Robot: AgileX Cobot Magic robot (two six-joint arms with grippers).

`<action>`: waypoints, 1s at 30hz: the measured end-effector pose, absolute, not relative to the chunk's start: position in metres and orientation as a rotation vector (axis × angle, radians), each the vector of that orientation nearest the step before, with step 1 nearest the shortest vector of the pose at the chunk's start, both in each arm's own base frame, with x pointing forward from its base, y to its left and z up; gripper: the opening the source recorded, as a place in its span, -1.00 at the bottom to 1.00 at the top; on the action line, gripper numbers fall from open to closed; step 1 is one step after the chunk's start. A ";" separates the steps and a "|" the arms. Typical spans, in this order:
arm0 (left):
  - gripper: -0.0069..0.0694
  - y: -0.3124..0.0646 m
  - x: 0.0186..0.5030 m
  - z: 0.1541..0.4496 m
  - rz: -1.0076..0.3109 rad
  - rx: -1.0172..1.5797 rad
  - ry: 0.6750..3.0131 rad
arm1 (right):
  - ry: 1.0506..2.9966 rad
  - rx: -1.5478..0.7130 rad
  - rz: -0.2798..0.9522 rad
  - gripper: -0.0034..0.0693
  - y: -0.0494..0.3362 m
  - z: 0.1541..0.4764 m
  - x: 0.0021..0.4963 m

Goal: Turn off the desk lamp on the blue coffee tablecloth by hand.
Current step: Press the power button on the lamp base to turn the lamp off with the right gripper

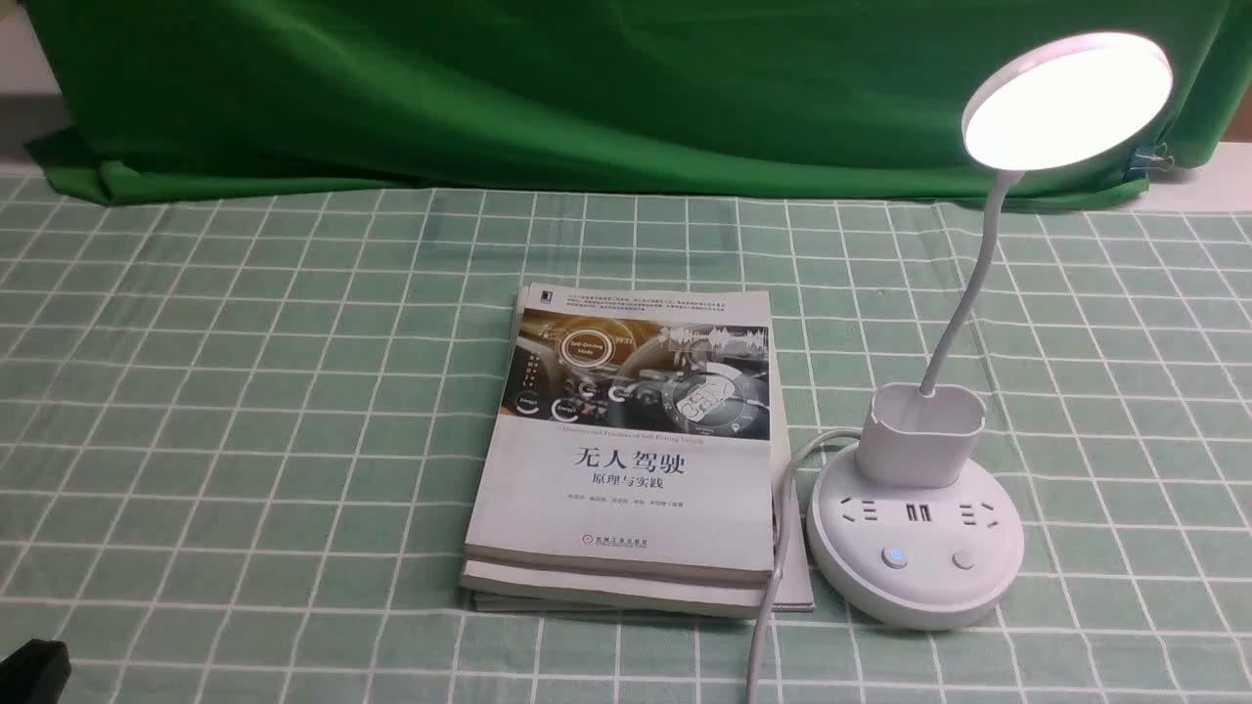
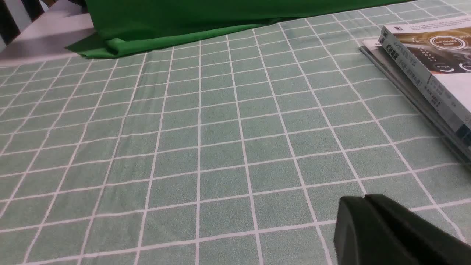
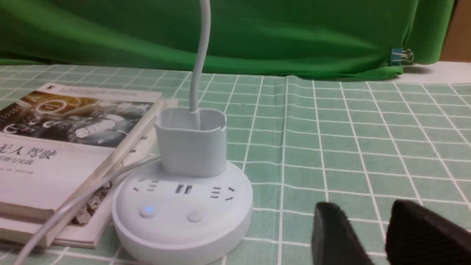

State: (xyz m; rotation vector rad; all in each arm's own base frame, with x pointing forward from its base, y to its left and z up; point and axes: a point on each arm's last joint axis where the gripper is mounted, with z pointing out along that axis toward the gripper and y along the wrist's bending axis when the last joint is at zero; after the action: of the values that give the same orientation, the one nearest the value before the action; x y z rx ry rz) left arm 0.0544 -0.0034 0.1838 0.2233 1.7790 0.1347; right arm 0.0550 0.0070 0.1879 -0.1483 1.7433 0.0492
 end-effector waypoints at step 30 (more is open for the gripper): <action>-0.82 -0.003 0.054 0.184 0.135 0.223 1.779 | 1.519 0.152 0.335 -0.25 0.006 0.209 0.056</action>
State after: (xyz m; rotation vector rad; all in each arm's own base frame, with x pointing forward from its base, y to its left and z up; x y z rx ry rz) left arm 0.0544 -0.0034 0.1838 0.2233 1.7790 0.1347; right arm 0.0565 0.0064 0.2086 0.1520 1.5193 0.3352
